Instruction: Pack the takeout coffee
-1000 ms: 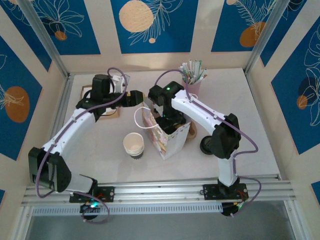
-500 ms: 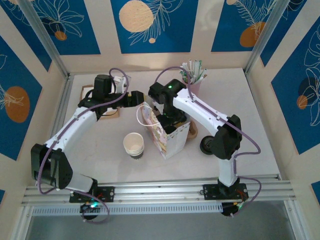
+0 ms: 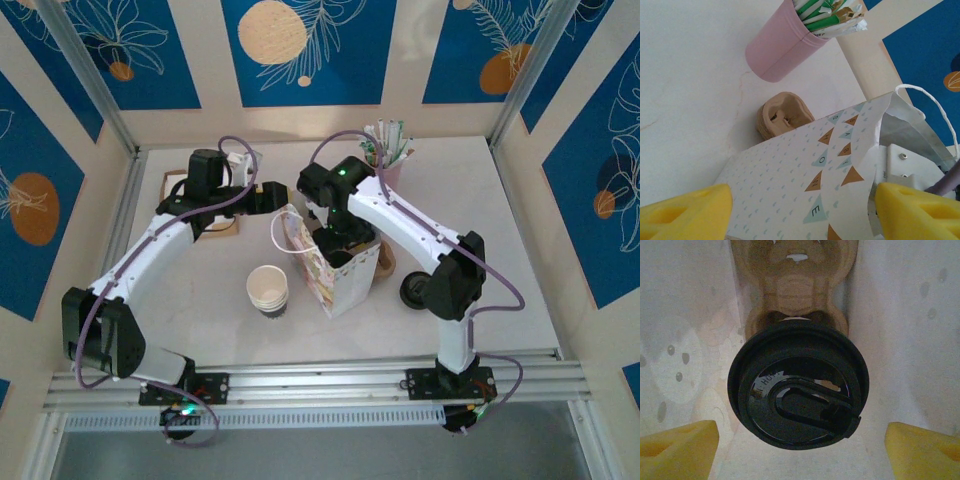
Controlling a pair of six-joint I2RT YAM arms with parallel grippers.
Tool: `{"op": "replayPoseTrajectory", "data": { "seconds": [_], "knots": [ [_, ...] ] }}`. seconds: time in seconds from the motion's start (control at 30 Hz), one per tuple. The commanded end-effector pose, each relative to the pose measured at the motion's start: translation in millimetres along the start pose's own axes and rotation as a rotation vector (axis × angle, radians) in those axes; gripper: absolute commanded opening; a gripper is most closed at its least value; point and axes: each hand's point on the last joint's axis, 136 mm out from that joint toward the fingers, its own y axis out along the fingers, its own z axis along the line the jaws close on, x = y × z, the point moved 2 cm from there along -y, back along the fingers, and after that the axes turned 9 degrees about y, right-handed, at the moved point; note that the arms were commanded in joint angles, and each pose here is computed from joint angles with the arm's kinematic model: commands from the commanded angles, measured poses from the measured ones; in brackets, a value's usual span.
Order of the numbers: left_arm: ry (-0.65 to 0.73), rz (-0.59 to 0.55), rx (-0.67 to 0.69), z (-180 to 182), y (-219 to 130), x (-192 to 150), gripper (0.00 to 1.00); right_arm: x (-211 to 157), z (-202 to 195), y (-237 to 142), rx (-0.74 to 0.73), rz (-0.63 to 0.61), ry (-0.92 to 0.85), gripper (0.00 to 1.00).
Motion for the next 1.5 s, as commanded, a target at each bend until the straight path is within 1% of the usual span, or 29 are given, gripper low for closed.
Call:
{"op": "replayPoseTrajectory", "data": {
  "seconds": [0.0,0.3,0.37,0.7,1.47],
  "knots": [
    [0.027,0.004,-0.004,-6.4,-1.7,3.1,0.76,-8.7,-0.8,-21.6,0.006,-0.038,0.005,0.87],
    [0.026,0.005,0.0,-6.7,-2.0,2.3,0.76,-10.3,-0.3,-25.6,0.011,-0.048,0.004,0.87],
    [0.025,0.006,0.001,-6.4,-1.9,2.0,0.77,-10.4,0.2,-25.7,0.012,-0.05,0.002,0.9],
    [0.025,0.007,0.004,-6.1,-1.8,1.8,0.78,-11.9,-0.1,-27.1,0.008,-0.051,0.002,0.9],
    [0.027,0.001,0.017,-6.9,-4.6,2.7,0.8,-18.8,3.2,-54.6,0.029,-0.131,-0.004,0.9]
  ]
}}
